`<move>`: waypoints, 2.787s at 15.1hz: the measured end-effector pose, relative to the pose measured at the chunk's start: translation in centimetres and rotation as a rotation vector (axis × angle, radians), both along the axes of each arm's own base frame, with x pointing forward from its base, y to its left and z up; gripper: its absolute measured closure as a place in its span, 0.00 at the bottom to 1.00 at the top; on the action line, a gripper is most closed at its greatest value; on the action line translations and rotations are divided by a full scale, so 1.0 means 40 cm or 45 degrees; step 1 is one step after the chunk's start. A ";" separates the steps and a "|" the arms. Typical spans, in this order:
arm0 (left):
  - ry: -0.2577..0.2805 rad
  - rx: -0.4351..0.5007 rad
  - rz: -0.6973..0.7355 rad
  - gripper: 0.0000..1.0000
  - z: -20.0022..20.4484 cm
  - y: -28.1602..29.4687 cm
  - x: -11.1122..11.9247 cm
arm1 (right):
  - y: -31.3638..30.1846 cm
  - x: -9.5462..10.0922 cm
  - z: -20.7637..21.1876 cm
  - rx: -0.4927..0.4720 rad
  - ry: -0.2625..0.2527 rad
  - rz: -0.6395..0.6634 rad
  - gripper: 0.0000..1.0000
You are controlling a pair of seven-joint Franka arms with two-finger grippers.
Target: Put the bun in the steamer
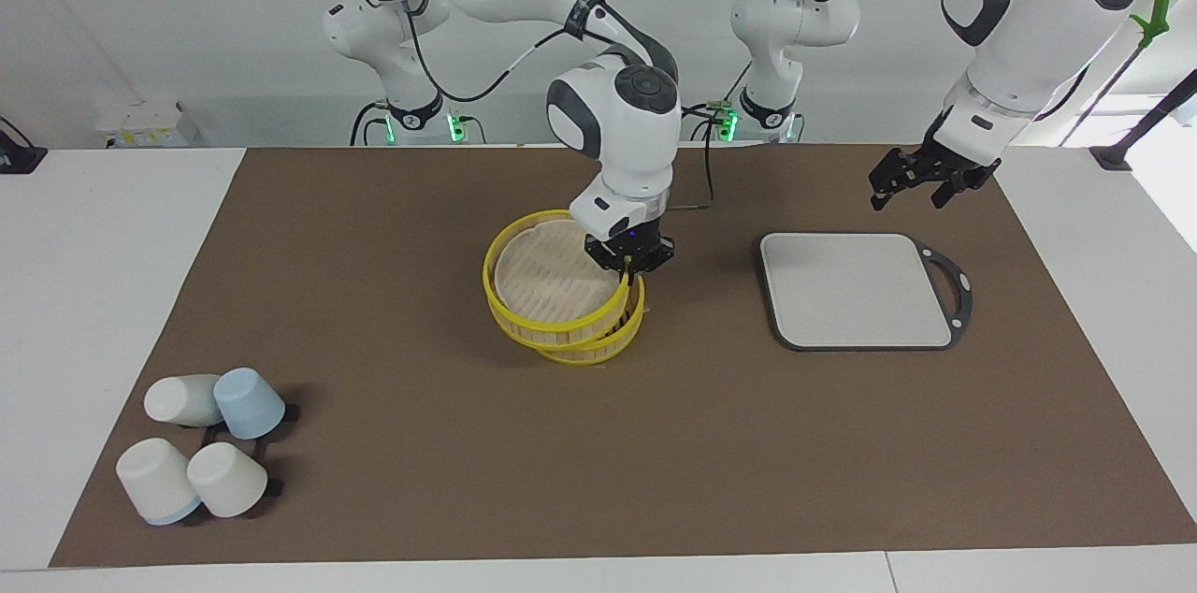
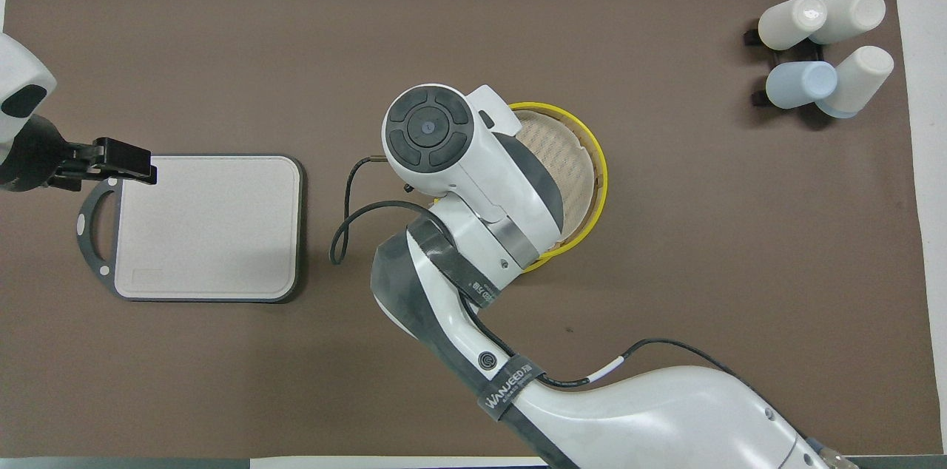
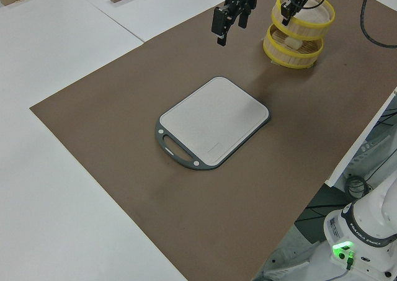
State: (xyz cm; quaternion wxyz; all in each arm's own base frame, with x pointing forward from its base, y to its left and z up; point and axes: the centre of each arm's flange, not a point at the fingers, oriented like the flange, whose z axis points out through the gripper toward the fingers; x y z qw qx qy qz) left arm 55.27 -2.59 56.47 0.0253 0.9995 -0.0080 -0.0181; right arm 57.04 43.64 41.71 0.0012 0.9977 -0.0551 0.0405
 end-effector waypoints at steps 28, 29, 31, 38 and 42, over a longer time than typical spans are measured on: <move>0.059 0.064 -0.091 0.00 0.129 0.012 -0.036 | 0.077 -0.086 -0.079 0.055 0.032 0.035 0.92; 0.057 0.059 -0.089 0.00 0.130 0.012 -0.035 | 0.075 -0.085 -0.080 0.055 0.033 0.034 0.92; 0.046 0.047 -0.083 0.00 0.131 0.016 -0.032 | 0.069 -0.083 -0.080 0.052 0.033 0.029 0.92; 0.030 0.041 -0.079 0.00 0.132 0.022 -0.028 | 0.062 -0.083 -0.081 0.050 0.028 0.032 0.92; 0.028 0.041 -0.083 0.00 0.132 0.019 -0.028 | 0.053 -0.076 -0.084 0.047 0.018 0.061 0.92</move>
